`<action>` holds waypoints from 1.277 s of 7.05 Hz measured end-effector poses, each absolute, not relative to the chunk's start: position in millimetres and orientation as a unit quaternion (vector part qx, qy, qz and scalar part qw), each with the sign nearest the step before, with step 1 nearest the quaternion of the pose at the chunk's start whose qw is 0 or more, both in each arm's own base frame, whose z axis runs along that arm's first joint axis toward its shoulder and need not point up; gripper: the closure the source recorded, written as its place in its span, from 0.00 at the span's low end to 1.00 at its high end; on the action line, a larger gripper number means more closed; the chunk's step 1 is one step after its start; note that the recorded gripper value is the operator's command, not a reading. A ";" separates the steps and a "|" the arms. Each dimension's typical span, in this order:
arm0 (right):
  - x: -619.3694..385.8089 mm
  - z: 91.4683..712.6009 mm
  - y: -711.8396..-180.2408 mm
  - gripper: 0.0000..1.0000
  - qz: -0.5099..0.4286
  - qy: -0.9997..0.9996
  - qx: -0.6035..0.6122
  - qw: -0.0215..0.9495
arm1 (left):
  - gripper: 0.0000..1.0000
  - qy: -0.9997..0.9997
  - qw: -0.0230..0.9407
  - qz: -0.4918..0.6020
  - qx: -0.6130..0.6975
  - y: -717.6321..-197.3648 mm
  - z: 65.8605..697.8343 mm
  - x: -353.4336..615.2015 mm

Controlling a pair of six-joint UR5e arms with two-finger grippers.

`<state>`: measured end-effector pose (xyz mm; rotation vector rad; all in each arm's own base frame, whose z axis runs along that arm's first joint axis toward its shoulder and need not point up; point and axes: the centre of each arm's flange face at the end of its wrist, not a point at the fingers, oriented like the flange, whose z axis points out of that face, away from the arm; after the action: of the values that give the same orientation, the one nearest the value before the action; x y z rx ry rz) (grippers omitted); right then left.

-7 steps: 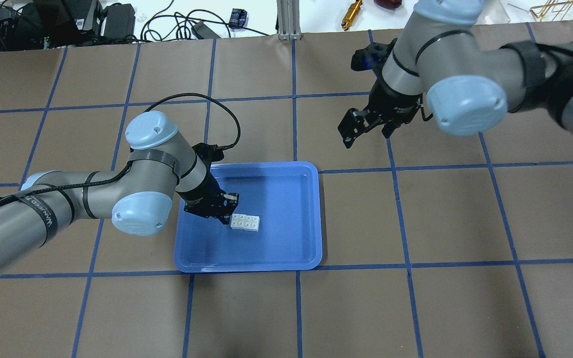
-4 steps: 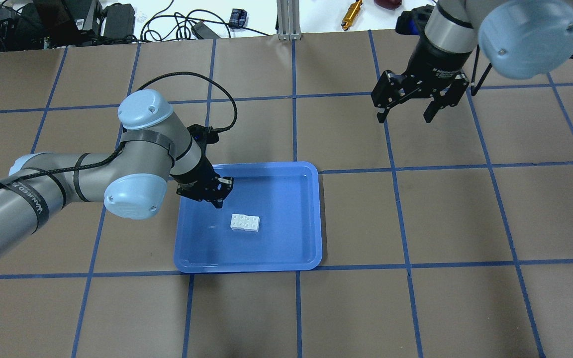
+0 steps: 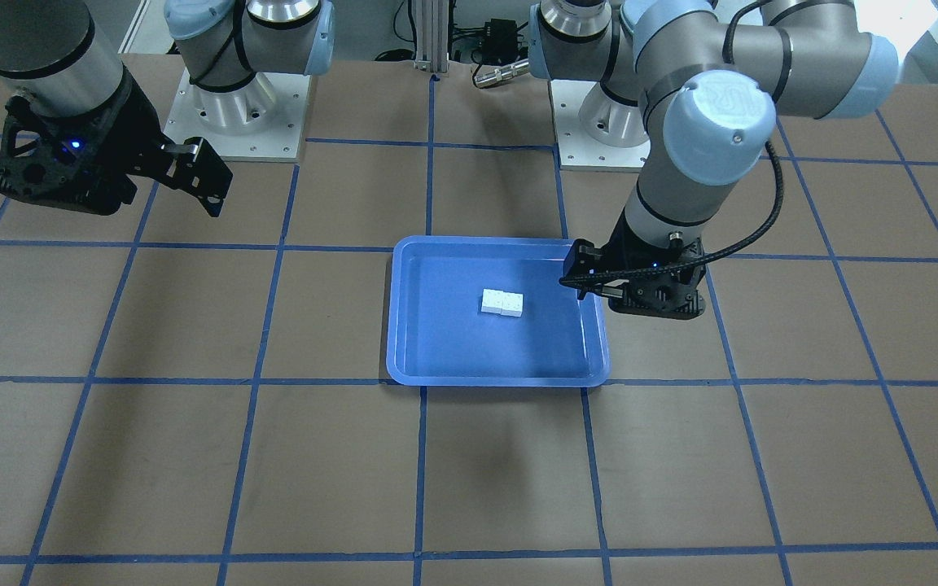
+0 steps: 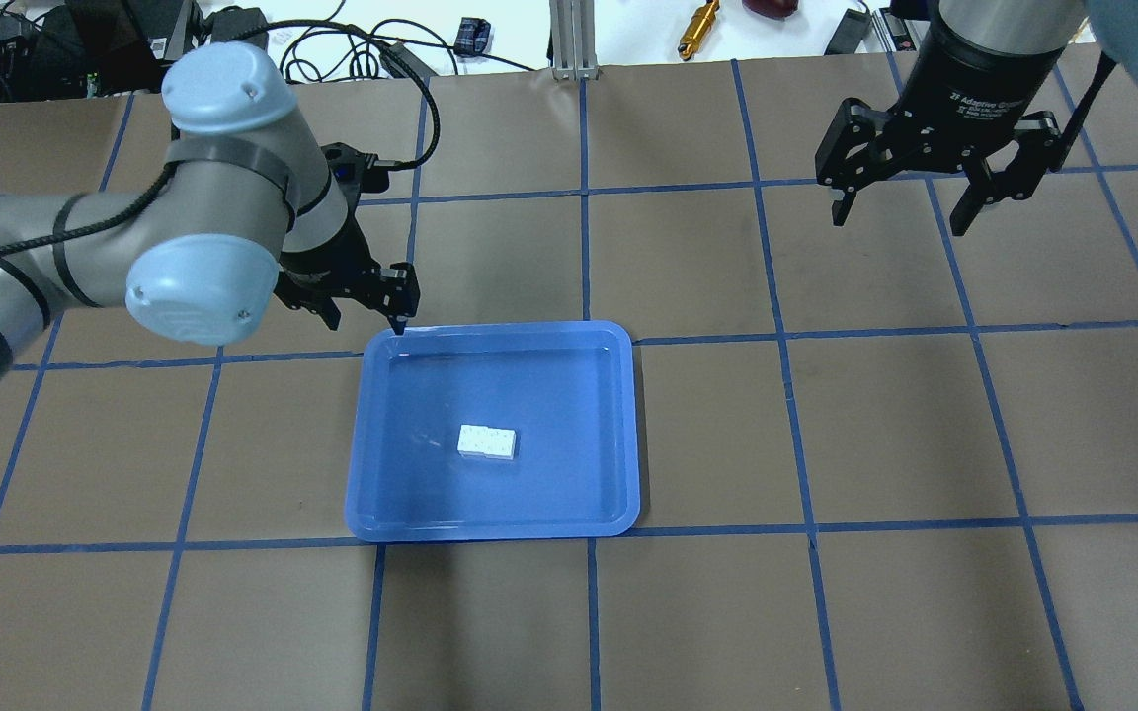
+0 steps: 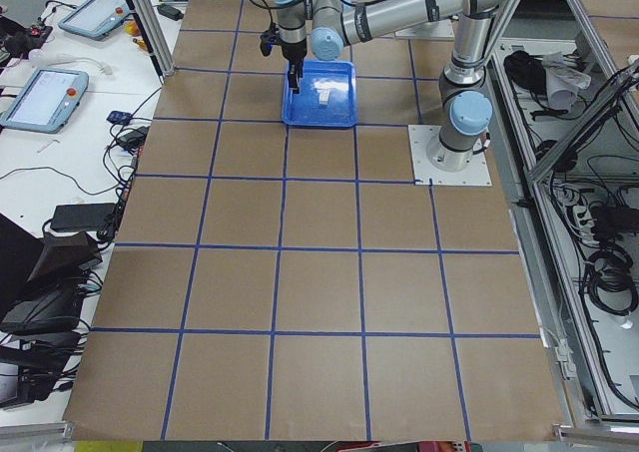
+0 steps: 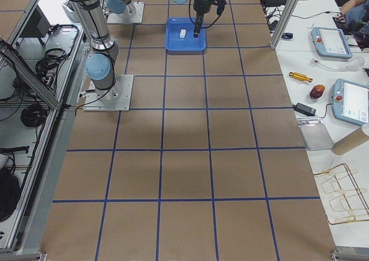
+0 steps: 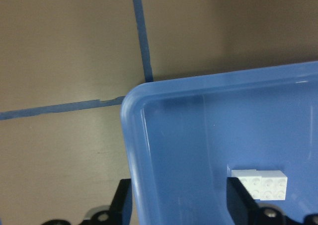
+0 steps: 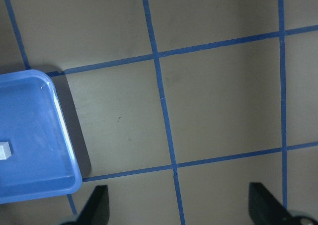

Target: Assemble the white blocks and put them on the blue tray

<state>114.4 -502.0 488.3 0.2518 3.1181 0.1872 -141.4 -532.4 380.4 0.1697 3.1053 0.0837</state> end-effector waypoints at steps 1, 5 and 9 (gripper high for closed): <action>115.2 486.2 -497.2 0.00 0.064 0.995 0.080 0.003 | 0.00 0.998 0.018 0.013 0.053 -532.6 413.6 -138.5; 115.7 480.2 -485.0 0.00 0.071 0.994 0.079 0.001 | 0.00 0.998 0.016 -0.044 0.040 -494.9 496.3 -127.0; 115.8 476.0 -483.3 0.00 0.074 0.994 0.078 0.001 | 0.00 0.998 0.004 -0.053 0.032 -495.7 502.0 -119.2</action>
<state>115.8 -483.3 476.0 0.2447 3.1212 0.2324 -119.2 -495.7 502.0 0.1009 3.1271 -0.1668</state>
